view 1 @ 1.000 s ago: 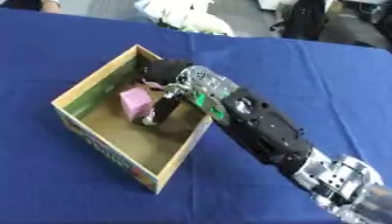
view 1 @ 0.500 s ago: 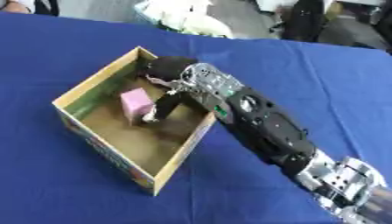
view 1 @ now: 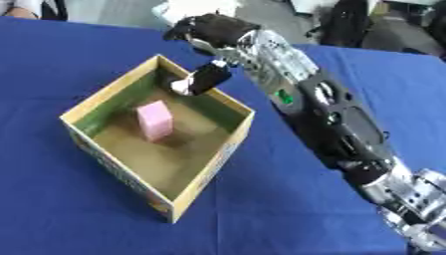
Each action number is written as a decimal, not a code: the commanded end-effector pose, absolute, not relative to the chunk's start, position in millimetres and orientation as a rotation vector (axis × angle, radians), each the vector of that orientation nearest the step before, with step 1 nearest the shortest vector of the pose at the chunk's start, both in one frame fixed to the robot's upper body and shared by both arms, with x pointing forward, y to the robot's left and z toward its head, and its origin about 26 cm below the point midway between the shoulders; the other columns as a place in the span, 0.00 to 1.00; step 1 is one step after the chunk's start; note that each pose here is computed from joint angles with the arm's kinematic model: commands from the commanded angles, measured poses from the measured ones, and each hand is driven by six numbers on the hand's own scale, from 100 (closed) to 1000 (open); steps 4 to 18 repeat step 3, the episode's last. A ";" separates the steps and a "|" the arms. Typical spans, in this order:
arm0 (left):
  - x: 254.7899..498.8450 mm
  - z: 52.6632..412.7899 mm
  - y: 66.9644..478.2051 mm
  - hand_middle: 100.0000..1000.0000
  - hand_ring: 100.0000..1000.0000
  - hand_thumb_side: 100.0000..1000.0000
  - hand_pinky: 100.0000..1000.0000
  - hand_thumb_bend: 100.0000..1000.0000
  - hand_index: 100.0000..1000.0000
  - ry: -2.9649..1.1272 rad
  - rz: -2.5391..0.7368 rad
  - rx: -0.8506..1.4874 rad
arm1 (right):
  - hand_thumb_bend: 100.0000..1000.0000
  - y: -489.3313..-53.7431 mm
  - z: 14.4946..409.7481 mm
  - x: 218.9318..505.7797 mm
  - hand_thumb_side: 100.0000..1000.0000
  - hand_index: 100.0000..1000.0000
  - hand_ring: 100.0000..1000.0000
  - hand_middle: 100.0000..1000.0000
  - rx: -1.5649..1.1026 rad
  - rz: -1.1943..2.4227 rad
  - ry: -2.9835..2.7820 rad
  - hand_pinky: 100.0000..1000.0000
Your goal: Pick up objects on the table and place them in the box.
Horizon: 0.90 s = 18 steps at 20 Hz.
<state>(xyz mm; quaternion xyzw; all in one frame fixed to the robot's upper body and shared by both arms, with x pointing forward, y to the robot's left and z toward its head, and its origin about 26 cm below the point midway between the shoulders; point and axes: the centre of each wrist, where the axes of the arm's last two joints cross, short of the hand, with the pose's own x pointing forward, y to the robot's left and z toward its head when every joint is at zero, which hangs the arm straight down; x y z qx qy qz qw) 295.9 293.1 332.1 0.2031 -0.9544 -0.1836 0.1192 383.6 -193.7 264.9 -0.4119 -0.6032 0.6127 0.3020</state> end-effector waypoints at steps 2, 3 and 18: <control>289.1 341.6 301.5 0.78 0.82 0.62 0.77 0.00 0.70 -2.819 -0.522 0.664 | 0.19 -210.2 298.9 361.9 0.75 0.93 0.90 0.79 -1.177 1.507 -1.700 0.89; 289.0 341.1 302.2 0.78 0.82 0.62 0.77 0.00 0.70 -2.819 -0.515 0.668 | 0.19 -211.2 301.2 359.0 0.75 0.93 0.90 0.79 -1.179 1.497 -1.708 0.88; 289.0 341.1 302.2 0.78 0.82 0.62 0.77 0.00 0.70 -2.819 -0.515 0.668 | 0.19 -211.2 301.2 359.0 0.75 0.93 0.90 0.79 -1.179 1.497 -1.708 0.88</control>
